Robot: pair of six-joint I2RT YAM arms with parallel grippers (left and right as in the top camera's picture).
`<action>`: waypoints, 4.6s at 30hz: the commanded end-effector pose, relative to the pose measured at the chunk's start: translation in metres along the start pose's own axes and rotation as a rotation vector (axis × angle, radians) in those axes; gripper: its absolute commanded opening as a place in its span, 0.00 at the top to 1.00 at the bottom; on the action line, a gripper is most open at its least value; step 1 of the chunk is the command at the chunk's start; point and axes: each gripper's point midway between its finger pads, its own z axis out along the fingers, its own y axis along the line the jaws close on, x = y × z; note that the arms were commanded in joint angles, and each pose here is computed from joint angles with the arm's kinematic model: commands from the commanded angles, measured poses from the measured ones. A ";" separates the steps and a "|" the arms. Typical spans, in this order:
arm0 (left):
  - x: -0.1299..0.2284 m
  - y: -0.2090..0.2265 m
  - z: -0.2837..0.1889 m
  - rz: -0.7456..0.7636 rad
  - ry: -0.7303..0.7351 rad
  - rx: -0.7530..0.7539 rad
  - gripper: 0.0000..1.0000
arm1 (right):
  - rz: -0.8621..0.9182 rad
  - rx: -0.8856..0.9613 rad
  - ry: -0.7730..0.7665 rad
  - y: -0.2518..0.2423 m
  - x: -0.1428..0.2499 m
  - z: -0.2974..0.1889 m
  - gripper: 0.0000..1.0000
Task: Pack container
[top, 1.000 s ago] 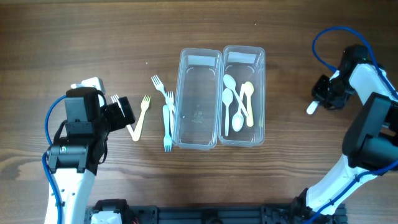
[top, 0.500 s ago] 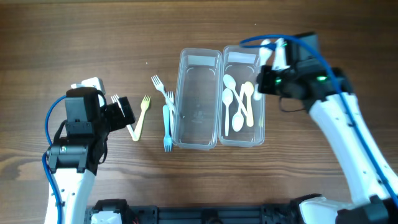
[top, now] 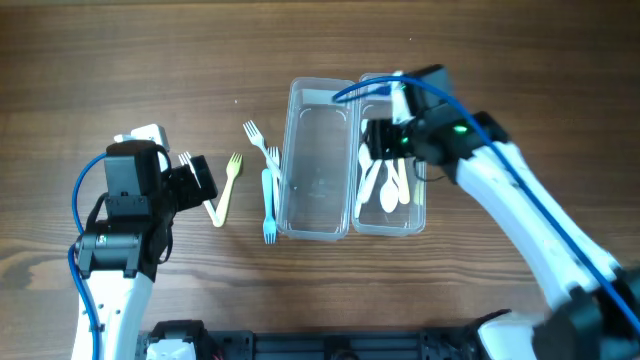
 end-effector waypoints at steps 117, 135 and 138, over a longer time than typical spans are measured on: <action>-0.015 -0.102 0.024 0.008 0.230 -0.031 0.22 | 0.397 0.350 -0.216 -0.174 -0.034 -0.103 0.00; 0.099 -0.074 0.162 -0.078 0.680 -0.101 0.57 | 0.396 0.350 -0.216 -0.174 -0.034 -0.103 0.00; 0.115 -0.068 0.161 -0.075 0.707 -0.114 0.74 | 0.397 0.350 -0.216 -0.174 -0.034 -0.103 0.00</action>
